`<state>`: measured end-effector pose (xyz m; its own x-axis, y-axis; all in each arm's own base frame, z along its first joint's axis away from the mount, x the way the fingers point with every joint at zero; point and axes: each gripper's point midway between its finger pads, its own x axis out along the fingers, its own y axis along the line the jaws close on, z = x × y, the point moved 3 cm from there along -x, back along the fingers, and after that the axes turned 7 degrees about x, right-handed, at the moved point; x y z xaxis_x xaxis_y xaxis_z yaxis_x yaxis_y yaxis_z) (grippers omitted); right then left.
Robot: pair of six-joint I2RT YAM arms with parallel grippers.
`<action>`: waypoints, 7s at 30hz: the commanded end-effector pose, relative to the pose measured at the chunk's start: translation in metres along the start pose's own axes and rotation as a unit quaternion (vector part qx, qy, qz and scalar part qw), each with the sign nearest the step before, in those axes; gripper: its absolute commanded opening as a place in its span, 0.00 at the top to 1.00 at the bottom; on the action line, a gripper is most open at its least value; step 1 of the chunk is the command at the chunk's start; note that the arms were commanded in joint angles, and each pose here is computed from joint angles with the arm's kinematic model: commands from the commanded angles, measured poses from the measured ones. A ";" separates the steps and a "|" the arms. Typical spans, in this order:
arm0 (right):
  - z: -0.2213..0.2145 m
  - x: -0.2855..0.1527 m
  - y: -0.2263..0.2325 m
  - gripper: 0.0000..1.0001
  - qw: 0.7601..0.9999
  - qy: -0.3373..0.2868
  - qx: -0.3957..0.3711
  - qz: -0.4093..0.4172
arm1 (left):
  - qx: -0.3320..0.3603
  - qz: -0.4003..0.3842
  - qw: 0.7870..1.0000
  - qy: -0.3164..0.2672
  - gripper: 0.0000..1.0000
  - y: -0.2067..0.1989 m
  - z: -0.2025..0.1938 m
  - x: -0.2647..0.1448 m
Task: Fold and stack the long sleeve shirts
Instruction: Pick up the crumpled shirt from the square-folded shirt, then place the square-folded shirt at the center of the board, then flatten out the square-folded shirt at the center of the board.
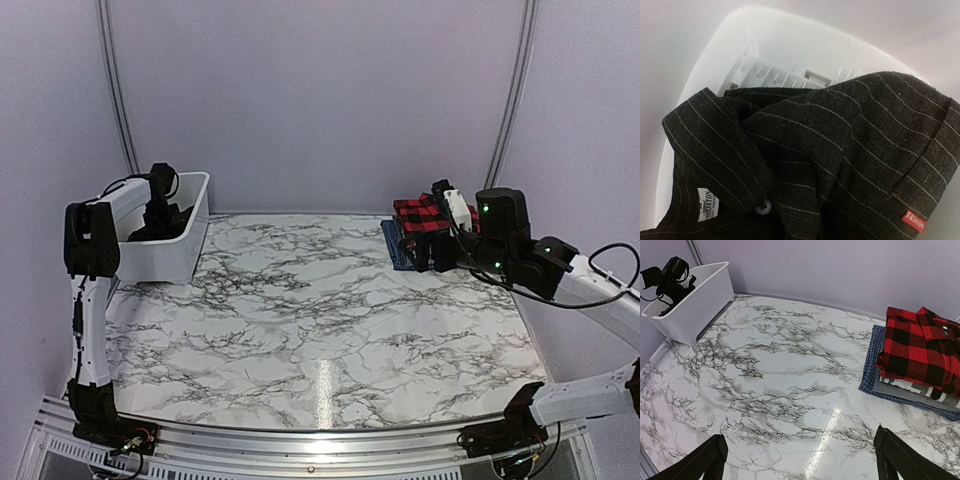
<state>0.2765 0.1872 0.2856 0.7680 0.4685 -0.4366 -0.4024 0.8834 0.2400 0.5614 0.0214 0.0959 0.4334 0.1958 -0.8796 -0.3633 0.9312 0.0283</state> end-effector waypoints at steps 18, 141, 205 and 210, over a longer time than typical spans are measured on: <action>0.012 0.004 0.011 0.02 1.000 -0.009 -0.003 0.023 | -0.002 -0.127 0.942 -0.310 1.00 -0.023 0.116 -0.264; -0.217 0.017 -0.004 0.22 0.958 0.220 0.141 -0.117 | 0.457 -0.268 0.848 0.020 0.28 -0.274 -0.310 -0.153; -0.113 0.162 0.050 0.33 0.977 0.200 -0.017 -0.068 | 0.357 -0.268 0.893 0.062 0.40 -0.228 -0.339 -0.179; -0.117 0.165 0.045 0.33 0.976 0.200 -0.021 -0.082 | 0.358 -0.246 0.899 0.058 0.39 -0.227 -0.340 -0.165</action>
<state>0.3176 0.3012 0.1190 0.5350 0.2750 -0.7989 -0.3456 0.9341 0.0901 0.2803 -0.3247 0.0727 0.2443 -0.3052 -0.9204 0.5032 0.8513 -0.1487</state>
